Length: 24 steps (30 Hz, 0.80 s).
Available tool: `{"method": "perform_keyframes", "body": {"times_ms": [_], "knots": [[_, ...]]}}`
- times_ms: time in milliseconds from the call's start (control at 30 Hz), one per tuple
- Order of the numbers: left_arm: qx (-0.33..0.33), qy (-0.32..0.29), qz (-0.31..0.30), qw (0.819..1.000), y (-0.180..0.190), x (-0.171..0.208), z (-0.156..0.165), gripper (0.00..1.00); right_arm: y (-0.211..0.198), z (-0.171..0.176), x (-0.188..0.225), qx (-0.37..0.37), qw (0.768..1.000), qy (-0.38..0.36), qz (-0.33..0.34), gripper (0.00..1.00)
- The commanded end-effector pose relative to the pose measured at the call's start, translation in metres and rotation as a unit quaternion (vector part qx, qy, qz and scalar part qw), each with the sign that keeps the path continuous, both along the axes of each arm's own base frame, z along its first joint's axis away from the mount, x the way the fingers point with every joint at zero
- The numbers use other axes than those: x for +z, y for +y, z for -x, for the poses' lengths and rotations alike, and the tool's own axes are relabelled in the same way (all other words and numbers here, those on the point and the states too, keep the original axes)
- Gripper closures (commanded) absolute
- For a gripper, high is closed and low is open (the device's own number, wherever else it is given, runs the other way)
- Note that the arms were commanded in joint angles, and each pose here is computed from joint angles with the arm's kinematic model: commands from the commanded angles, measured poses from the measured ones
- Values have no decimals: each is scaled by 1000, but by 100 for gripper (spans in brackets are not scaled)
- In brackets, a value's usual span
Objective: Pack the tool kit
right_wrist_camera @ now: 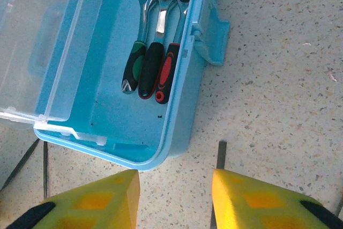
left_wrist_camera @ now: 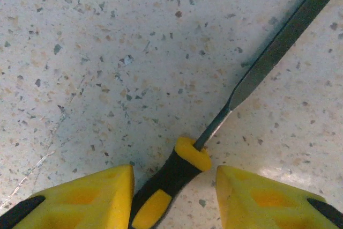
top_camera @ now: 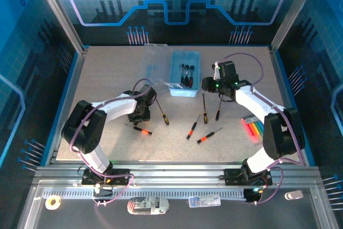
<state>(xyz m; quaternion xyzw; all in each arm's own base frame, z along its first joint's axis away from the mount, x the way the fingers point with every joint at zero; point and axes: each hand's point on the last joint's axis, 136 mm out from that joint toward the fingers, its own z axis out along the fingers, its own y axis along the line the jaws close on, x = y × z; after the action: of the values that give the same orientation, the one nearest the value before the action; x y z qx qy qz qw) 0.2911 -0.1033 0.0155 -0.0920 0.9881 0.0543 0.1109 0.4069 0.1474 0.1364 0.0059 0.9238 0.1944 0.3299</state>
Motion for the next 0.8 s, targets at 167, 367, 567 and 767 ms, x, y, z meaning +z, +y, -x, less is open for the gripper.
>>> {"method": "perform_keyframes", "body": {"times_ms": [167, 367, 567, 767], "knots": [[-5, -5, 4, 1000, -1, -1, -7, 67, 5, 4, 9, 6, 1000, -8, -14, 59], [0, -9, 5, 1000, 2, 5, -3, 75, 5, 3, 12, 7, 1000, -12, -14, 59], [10, -22, 15, 1000, 2, 11, -4, 77, 6, 3, 14, 8, 1000, -14, -17, 58], [8, -18, 16, 1000, 1, 10, -9, 70, 5, 4, 18, 8, 1000, -19, -17, 58]]}}
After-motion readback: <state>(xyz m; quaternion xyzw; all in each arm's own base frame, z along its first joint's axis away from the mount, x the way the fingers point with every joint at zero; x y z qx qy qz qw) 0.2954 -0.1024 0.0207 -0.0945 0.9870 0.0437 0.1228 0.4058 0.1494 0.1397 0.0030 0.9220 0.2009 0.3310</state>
